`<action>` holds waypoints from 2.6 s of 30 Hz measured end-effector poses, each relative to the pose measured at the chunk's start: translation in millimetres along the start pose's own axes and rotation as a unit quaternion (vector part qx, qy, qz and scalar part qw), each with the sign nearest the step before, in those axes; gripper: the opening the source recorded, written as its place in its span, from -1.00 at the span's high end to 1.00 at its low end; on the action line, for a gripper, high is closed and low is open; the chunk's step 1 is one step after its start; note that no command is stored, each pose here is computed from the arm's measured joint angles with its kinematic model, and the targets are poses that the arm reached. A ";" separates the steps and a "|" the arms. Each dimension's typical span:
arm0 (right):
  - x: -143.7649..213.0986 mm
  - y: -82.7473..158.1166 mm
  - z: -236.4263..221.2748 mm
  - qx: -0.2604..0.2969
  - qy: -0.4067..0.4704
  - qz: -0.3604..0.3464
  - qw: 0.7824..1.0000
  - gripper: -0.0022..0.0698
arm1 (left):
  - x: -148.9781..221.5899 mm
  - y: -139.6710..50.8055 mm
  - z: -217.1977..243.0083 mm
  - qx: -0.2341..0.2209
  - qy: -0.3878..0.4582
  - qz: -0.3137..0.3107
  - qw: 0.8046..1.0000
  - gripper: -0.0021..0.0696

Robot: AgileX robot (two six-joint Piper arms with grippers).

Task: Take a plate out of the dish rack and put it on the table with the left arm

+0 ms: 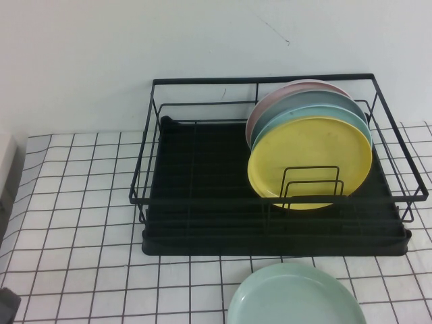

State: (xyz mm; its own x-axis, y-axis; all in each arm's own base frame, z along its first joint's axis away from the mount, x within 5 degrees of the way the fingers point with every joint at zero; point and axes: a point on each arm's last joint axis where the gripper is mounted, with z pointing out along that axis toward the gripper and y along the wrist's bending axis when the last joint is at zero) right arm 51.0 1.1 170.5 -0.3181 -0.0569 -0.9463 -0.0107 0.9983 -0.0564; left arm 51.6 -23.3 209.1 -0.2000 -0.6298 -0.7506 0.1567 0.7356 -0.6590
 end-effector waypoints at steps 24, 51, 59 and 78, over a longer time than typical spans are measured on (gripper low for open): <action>0.0 0.0 0.0 0.000 0.000 0.000 1.000 0.94 | -98.9 -113.3 201.6 0.182 0.369 0.279 0.868 0.95; 0.0 0.0 0.0 0.000 0.000 0.000 1.000 0.94 | -6.3 -162.3 357.0 0.372 0.372 0.482 0.700 -0.07; 0.0 0.0 0.0 0.000 0.000 0.000 1.000 0.94 | 8.0 -157.2 382.3 0.383 0.379 0.479 0.693 -0.09; 0.0 0.0 0.0 0.000 0.000 0.000 1.000 0.94 | 23.5 -150.2 398.8 0.390 0.370 0.490 0.686 0.06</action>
State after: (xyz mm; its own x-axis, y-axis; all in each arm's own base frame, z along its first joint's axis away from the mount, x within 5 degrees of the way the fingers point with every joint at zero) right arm 51.0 1.1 170.5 -0.3181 -0.0569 -0.9463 -0.0107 0.9983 -0.0564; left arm 409.1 -248.0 271.1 -0.0192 0.5834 -0.8120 0.9789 0.1761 0.1034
